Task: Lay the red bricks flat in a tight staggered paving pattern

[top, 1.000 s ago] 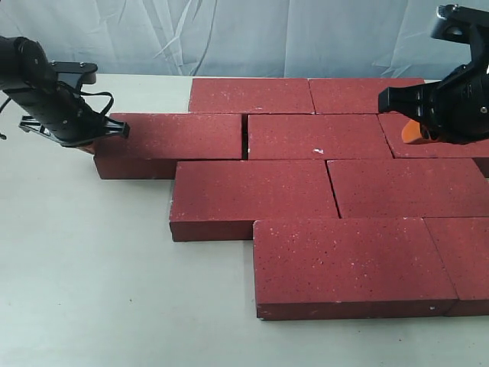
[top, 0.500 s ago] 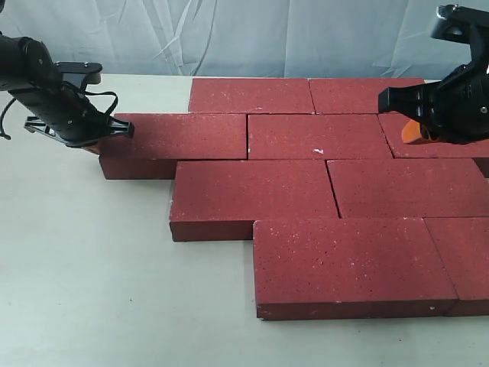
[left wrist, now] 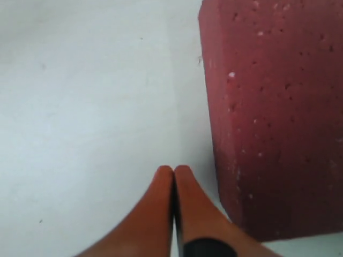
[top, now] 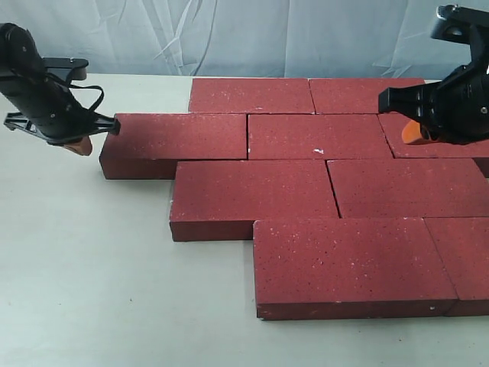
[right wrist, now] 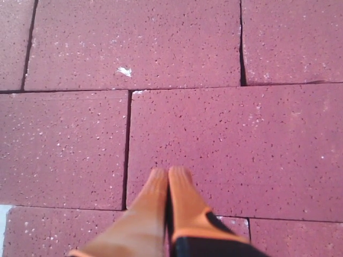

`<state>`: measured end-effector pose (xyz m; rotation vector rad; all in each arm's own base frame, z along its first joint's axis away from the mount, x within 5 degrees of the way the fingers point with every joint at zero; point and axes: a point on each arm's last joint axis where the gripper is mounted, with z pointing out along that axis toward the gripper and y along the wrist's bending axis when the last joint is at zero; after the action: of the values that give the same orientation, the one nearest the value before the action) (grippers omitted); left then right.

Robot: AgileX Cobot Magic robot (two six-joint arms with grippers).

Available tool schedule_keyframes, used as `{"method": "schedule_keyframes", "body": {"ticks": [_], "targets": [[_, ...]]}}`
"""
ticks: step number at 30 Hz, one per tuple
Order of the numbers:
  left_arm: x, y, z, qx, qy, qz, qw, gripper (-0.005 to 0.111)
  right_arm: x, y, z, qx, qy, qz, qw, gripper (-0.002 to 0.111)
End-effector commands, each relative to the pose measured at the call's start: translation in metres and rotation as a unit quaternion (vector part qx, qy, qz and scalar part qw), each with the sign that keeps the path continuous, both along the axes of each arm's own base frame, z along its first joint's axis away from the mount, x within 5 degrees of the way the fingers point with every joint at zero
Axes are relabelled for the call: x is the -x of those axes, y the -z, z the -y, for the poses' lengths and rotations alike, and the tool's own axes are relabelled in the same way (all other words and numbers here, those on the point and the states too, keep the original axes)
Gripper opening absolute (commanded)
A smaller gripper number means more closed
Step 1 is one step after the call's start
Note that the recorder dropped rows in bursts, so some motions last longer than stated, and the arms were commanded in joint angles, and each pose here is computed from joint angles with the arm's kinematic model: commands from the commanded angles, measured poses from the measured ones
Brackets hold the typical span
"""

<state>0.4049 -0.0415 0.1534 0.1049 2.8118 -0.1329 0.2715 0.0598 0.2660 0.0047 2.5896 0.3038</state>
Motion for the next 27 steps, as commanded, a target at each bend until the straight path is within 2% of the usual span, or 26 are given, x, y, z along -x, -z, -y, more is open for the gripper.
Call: {"method": "schedule_keyframes", "body": {"ticks": [1,5,9,16,20,27], "targets": [[0.010,-0.024,-0.003,0.001,-0.007,-0.014,1.000,0.000,0.001,0.003,0.002,0.007,-0.003,-0.012,1.000,-0.001],[0.024,-0.044,-0.002,0.012,-0.026,-0.045,0.999,0.000,0.002,0.003,0.001,0.009,-0.019,-0.012,1.000,-0.001],[0.041,-0.069,-0.002,0.013,-0.021,-0.057,0.998,0.000,0.005,0.005,0.000,0.015,-0.041,-0.027,0.999,-0.001],[0.094,-0.120,-0.005,0.030,-0.023,0.004,0.999,0.000,0.016,0.006,0.001,0.021,-0.055,-0.062,0.996,-0.001],[0.127,-0.133,-0.008,0.039,-0.045,0.034,0.998,0.000,0.035,0.010,0.005,0.019,-0.051,-0.052,0.997,-0.001],[0.178,-0.154,-0.014,0.037,-0.043,0.100,0.993,0.000,0.086,0.008,0.013,0.016,-0.050,-0.022,0.998,-0.001]]}}
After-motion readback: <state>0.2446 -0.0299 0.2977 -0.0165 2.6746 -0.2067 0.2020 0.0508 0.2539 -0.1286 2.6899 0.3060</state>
